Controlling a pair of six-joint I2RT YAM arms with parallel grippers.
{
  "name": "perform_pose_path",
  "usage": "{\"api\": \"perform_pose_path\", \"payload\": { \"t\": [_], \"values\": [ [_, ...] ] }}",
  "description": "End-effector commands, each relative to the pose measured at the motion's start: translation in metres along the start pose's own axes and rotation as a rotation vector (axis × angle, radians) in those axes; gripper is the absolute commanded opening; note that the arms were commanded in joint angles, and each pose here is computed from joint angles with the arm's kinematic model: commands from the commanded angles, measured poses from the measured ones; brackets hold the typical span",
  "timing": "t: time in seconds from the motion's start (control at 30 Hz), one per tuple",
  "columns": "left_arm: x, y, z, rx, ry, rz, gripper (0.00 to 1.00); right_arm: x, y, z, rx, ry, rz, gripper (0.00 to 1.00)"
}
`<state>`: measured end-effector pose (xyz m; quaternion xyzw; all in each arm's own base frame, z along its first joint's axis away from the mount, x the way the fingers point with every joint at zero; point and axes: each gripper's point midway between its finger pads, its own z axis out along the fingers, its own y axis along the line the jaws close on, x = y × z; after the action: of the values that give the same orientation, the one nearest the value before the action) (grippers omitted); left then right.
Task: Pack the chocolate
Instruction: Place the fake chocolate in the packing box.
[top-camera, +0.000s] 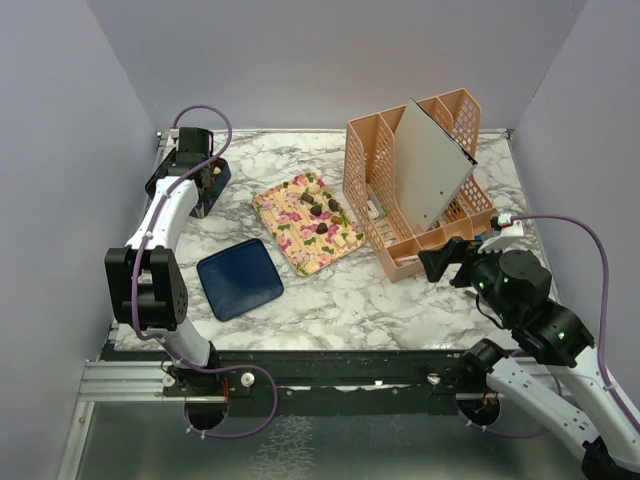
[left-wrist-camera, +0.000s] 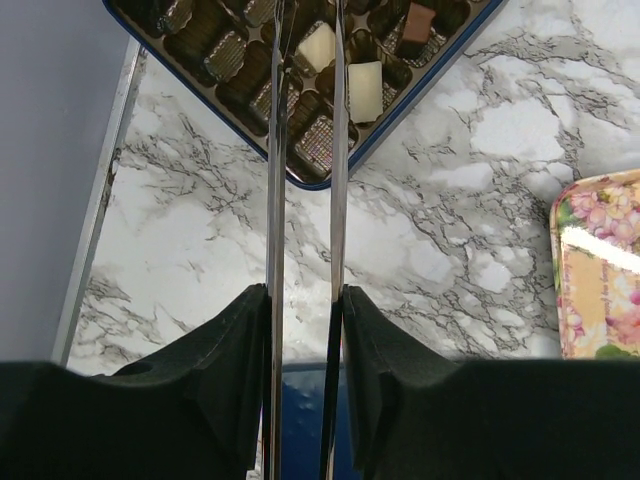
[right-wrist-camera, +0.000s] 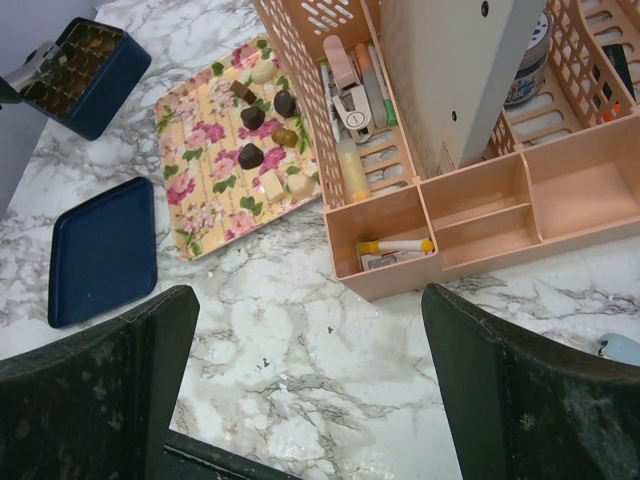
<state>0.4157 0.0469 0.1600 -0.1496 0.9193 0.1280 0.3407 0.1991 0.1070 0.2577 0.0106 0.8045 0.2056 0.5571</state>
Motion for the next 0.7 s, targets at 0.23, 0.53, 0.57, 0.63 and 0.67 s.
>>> {"api": "perform_pose_path", "payload": {
  "t": [0.23, 0.53, 0.57, 0.63, 0.67],
  "values": [
    [-0.005, -0.018, -0.041, 0.188, -0.043, -0.014, 0.39, 0.001, -0.002, 0.000, 0.004, -0.005, -0.002, 0.99],
    [0.009, -0.073, -0.077, 0.288, -0.108, 0.187, 0.39, 0.004, -0.002, 0.004, 0.008, 0.006, -0.011, 0.99],
    [0.012, -0.081, -0.081, 0.294, -0.122, 0.217, 0.39, 0.005, -0.001, 0.005, 0.008, 0.011, -0.011, 0.99],
    [0.021, -0.091, -0.085, 0.305, -0.126, 0.263, 0.39, 0.005, -0.001, 0.005, 0.009, 0.011, -0.012, 0.99],
    [0.027, -0.097, -0.086, 0.320, -0.121, 0.280, 0.39, 0.005, -0.002, 0.005, 0.011, 0.011, -0.012, 0.99]
  ]
}}
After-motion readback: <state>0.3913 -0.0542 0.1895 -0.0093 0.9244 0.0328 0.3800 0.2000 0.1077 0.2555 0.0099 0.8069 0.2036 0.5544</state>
